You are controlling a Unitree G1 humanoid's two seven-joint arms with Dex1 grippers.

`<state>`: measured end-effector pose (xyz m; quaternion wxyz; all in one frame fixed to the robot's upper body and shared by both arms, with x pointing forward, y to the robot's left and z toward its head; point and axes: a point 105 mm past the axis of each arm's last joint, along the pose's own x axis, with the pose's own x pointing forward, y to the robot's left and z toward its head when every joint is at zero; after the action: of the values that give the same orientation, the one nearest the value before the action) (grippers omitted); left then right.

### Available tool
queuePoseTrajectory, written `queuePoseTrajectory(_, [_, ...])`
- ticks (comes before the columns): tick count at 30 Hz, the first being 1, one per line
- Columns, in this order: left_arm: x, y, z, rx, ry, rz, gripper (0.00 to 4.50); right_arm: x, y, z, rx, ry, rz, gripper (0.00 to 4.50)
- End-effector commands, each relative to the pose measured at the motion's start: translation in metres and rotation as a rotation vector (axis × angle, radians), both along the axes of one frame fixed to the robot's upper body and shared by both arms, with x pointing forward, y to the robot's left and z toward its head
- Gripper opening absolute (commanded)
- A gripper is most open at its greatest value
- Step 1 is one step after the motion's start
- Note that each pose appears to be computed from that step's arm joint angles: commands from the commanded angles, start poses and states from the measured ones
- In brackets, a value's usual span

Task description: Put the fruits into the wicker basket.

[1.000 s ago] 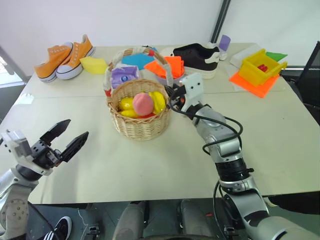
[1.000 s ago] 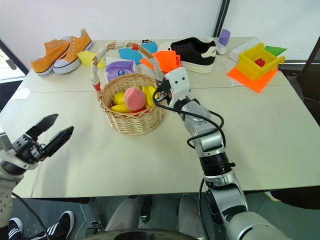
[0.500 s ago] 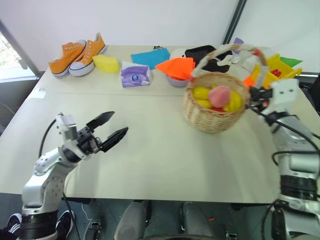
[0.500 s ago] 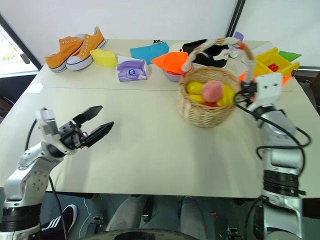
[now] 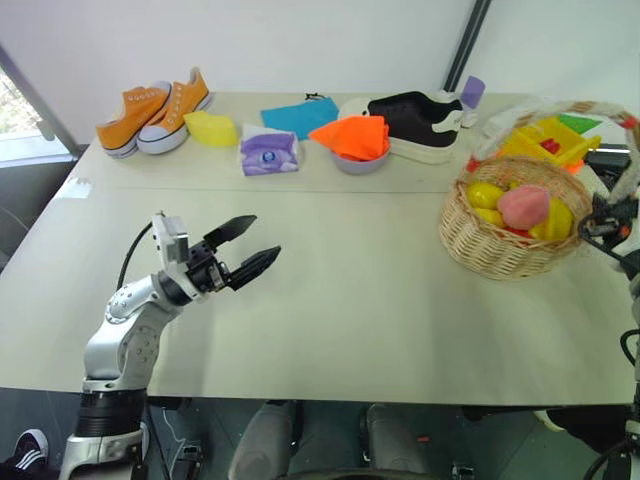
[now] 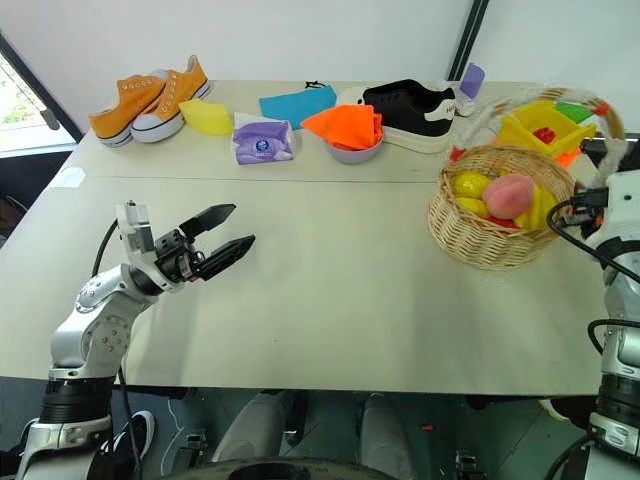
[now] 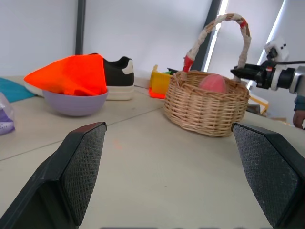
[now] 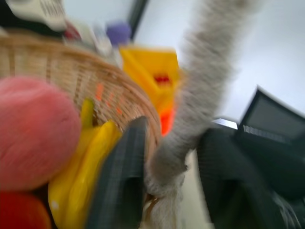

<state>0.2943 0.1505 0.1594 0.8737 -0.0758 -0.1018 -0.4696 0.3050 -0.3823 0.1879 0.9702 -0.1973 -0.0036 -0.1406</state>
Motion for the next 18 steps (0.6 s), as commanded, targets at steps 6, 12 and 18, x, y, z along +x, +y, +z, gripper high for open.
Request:
queuePoseTrajectory(6, [0.001, 0.003, 0.009, 0.007, -0.051, 0.026, 4.5, -0.012, 0.015, 0.036, 0.026, -0.326, -0.136, 4.43])
queuePoseTrajectory(12, [0.005, 0.017, 0.005, 0.012, -0.034, 0.124, 4.5, -0.021, 0.089, 0.024, 0.156, -0.419, -0.018, 4.43])
queuePoseTrajectory(18, [0.019, 0.057, 0.004, 0.059, -0.02, 0.363, 4.5, -0.015, 0.197, 0.012, 0.195, -0.285, 0.563, 4.43])
